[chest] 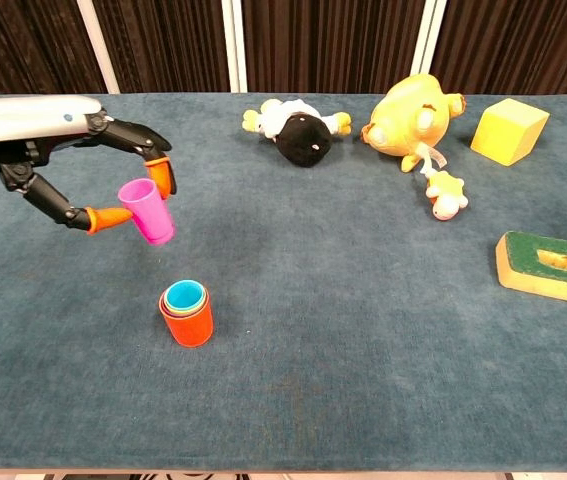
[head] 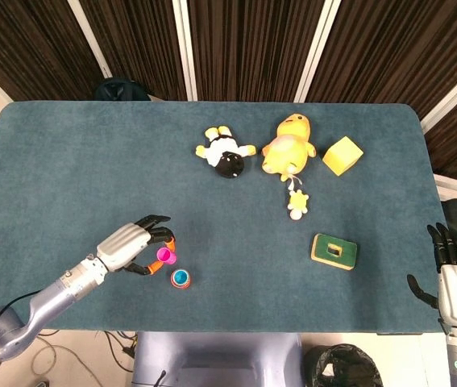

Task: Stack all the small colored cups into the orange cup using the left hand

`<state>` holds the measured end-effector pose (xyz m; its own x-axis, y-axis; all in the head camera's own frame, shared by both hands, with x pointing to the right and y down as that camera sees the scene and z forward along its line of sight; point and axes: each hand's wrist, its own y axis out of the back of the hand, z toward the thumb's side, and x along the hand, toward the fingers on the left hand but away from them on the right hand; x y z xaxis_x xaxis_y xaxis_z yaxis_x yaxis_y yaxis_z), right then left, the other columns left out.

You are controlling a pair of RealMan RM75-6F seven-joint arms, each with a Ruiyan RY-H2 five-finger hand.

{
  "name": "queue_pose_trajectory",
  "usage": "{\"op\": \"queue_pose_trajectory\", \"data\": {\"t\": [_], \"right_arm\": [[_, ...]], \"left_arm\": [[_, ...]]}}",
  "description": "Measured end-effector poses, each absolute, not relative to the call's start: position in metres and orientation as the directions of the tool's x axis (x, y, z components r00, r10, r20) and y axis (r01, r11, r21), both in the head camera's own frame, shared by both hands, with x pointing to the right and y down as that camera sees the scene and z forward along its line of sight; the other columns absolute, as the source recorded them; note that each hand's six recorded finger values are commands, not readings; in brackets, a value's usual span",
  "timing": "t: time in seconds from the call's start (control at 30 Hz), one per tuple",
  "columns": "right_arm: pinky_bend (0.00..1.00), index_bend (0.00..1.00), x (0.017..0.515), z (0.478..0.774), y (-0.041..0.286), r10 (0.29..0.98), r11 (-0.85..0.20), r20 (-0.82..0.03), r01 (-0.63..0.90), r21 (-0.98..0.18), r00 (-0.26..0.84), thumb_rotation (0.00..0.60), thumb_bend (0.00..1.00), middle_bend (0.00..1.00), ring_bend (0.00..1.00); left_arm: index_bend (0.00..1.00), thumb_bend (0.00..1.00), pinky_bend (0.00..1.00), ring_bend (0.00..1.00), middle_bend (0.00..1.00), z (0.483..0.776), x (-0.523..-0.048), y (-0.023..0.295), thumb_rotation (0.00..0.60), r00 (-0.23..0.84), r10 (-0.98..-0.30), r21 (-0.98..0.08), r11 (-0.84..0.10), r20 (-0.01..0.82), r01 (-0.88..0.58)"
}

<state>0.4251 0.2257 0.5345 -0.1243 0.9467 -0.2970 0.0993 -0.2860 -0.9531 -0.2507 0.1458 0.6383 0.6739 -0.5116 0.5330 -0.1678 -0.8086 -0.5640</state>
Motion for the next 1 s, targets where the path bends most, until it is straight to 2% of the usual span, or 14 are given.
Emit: {"op": "queue_pose_trajectory", "data": {"t": [0.57, 1.0], "right_arm": [[0.06, 0.05, 0.425, 0.535, 0.226, 0.947, -0.288, -0.298, 0.097, -0.953, -0.12, 0.6, 0.32, 0.07, 0.14], [0.06, 0.05, 0.426, 0.534, 0.225, 0.947, -0.284, -0.295, 0.098, -0.954, -0.125, 0.6, 0.32, 0.07, 0.14]], "left_arm": [[0.47, 0.4, 0.11, 0.06, 0.3, 0.657, -0.23, 0.169, 0.6, 0.7, -0.432, -0.521, -0.848, 0.569, -0.099], [0.44, 0.38, 0.1, 0.06, 0.29, 0.663, -0.227, 0.173, 0.6, 0.706, -0.414, -0.515, -0.853, 0.575, -0.08]]}}
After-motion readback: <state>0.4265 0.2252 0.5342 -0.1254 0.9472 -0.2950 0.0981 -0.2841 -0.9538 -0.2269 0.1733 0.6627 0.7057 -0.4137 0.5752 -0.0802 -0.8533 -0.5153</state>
